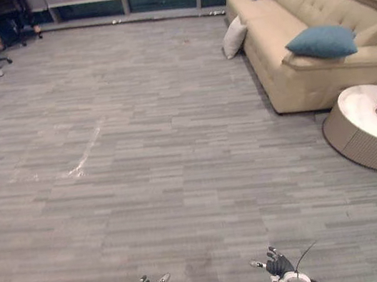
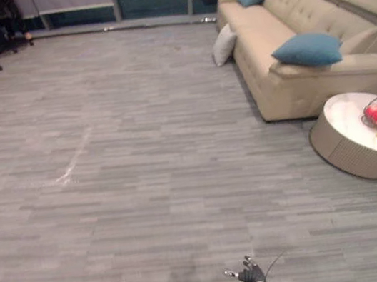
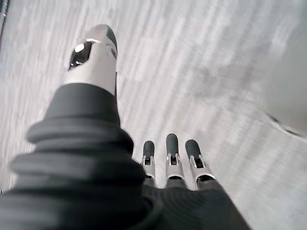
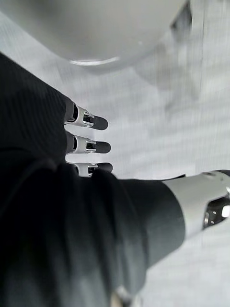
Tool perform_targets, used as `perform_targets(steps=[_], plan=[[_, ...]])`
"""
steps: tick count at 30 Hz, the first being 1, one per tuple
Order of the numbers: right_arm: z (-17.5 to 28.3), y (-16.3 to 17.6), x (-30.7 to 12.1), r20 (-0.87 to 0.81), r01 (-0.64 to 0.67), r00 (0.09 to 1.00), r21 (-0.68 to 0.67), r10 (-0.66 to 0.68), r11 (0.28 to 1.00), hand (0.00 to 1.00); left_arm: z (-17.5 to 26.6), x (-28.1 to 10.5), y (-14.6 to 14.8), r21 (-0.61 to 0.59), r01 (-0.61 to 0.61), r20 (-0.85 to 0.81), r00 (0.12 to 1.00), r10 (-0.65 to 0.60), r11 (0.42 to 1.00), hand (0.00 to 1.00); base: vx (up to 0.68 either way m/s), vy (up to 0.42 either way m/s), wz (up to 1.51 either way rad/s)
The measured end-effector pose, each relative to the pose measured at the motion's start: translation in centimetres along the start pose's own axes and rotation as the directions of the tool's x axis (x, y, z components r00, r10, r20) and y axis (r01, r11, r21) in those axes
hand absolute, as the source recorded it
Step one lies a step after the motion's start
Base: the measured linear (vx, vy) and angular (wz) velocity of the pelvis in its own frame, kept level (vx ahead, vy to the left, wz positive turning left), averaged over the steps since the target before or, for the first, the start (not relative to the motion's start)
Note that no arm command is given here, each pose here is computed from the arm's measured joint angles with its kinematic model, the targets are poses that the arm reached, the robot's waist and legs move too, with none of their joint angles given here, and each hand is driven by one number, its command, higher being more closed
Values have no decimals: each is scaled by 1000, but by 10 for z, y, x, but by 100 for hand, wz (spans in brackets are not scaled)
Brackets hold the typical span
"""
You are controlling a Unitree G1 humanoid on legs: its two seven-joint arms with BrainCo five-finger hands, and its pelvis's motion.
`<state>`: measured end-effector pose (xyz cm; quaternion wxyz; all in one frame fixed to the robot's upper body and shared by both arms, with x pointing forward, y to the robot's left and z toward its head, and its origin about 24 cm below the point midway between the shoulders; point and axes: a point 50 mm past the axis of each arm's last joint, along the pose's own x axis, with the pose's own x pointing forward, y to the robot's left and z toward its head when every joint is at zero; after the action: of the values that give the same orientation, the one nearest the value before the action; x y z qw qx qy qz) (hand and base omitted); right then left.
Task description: Pick up cushions and gather them together orderly.
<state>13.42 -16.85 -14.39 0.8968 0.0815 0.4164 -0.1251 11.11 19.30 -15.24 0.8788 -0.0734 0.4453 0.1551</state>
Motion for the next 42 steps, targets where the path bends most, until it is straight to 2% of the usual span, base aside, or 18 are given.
perform_targets(steps=[5, 8, 10, 12, 13, 17, 21, 27, 28, 31, 35, 42], plan=[[3, -15, 2, -6, 36, 999, -19, -36, 999, 0, -1, 2, -14, 72, 57, -23, 998, -56, 996, 0, 737, -67, 70], [5, -27, 3, -11, 59, 998, -43, -60, 997, 0, -5, 0, -22, 46, 62, -35, 998, -60, 997, 0, 741, -166, 14], [11, -29, 5, 3, 57, 998, -68, -56, 996, 0, -3, 0, -20, -21, 32, -24, 999, -32, 999, 0, 835, -115, -57], [13, -23, 6, 6, 45, 999, -62, -45, 997, 0, -2, 0, -19, -23, 27, -11, 1000, -27, 999, 0, 654, -15, -78], [10, -6, 6, -6, -2, 1000, -63, 1, 998, 0, 5, 0, -8, -9, 5, 19, 1000, -5, 1000, 0, 488, -6, -74], [4, 14, 5, -29, -48, 998, -44, 47, 998, 0, 8, -2, 0, -26, -13, 64, 998, 15, 1000, 0, 540, 93, -84], [4, 9, 6, -39, -38, 999, -64, 36, 997, 0, 8, -3, -5, -48, -4, 76, 997, 7, 999, 0, 635, 336, -63], [-16, 7, 1, -102, -38, 994, -89, 29, 995, 0, 12, 0, 1, 34, 3, 69, 998, -5, 999, 0, 676, 340, -8], [-12, 8, 2, -86, -42, 996, -93, 34, 995, 0, 11, 1, 2, 71, 11, 56, 998, -15, 997, 0, 579, 252, 3], [-2, 8, 1, -22, -41, 999, -88, 39, 995, 0, 3, 0, -2, 73, 20, 16, 1000, -21, 997, 0, 533, 175, -10], [9, 4, 3, 30, -23, 999, -72, 25, 997, 0, 6, 2, -6, 69, 26, 17, 999, -28, 997, 0, 567, 57, 25], [11, -8, 4, 18, 1, 1000, -97, 0, 995, 0, -5, -1, -15, 56, 42, -12, 999, -41, 998, 0, 659, -138, 68]])
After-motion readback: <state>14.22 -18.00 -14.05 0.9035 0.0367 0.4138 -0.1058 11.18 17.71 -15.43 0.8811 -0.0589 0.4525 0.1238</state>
